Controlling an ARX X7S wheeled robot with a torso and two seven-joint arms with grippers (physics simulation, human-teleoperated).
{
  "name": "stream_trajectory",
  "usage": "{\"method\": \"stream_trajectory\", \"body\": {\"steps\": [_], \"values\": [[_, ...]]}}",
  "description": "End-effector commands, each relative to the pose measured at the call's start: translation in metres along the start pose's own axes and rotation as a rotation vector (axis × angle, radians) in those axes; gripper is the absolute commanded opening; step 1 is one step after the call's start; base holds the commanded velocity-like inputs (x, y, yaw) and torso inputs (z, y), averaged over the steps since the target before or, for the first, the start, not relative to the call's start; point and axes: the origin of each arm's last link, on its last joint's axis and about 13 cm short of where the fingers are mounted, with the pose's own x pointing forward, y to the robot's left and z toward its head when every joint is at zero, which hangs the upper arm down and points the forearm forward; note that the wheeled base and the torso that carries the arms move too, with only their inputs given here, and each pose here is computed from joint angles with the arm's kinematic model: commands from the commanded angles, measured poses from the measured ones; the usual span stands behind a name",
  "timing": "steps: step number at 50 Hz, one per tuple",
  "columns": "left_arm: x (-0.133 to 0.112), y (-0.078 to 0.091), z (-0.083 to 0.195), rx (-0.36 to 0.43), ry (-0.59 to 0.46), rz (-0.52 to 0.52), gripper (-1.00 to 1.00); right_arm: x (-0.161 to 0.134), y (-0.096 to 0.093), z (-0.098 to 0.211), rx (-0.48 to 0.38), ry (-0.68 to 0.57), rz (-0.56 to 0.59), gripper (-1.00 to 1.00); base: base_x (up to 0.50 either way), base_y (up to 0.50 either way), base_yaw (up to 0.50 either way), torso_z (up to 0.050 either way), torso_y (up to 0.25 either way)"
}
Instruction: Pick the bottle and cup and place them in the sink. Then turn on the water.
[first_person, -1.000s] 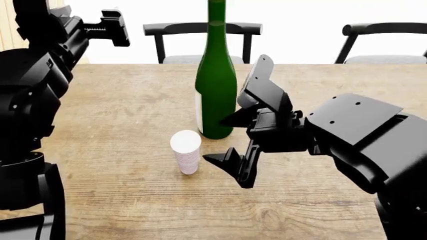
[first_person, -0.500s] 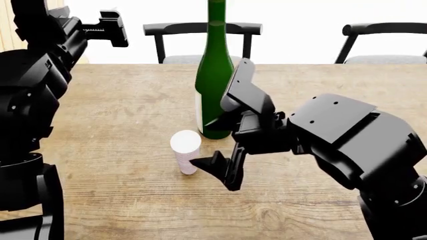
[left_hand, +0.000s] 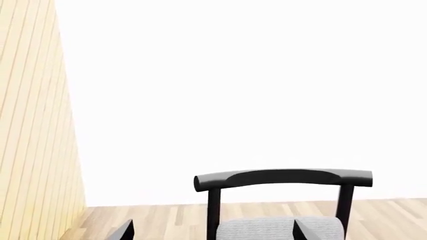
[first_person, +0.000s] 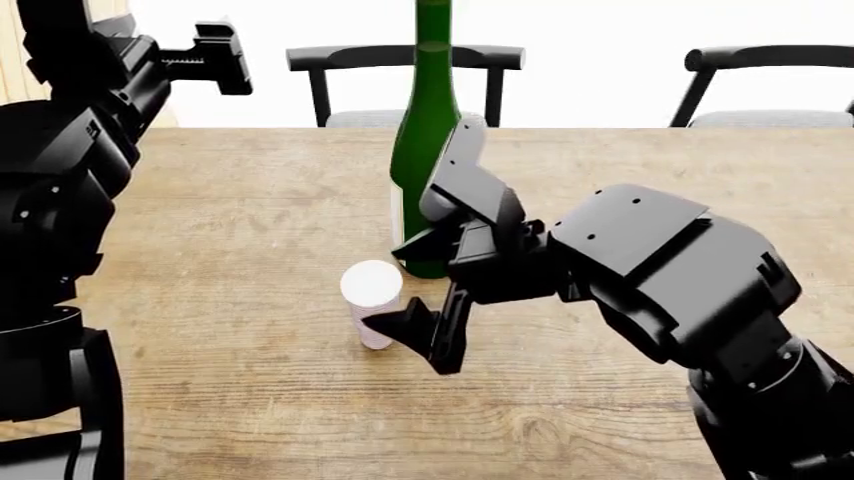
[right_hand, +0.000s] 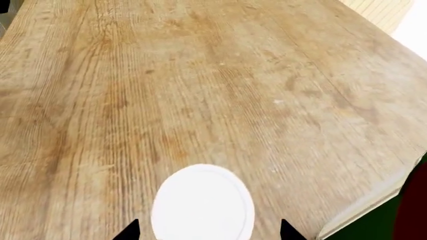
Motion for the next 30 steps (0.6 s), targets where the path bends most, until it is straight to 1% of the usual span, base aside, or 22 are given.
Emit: {"method": "stream_trajectory", "body": {"steps": [1,12,30], "values": [[0.0,0.002,-0.001,0.001,0.0,0.006,1.0,0.009,-0.005,-0.003,0.01,-0.002,0.013,1.0,0.0,0.0,0.0,0.0,0.0],[0.0,0.003,-0.001,-0.001,0.001,0.008,1.0,0.017,-0.008,-0.004,0.014,0.01,0.03,1.0,0.0,0.0,0.0,0.0,0.0],[0.0,0.005,-0.006,-0.007,0.007,0.014,1.0,0.032,-0.005,-0.012,0.026,0.036,0.075,1.0,0.0,0.0,0.0,0.0,0.0]]}}
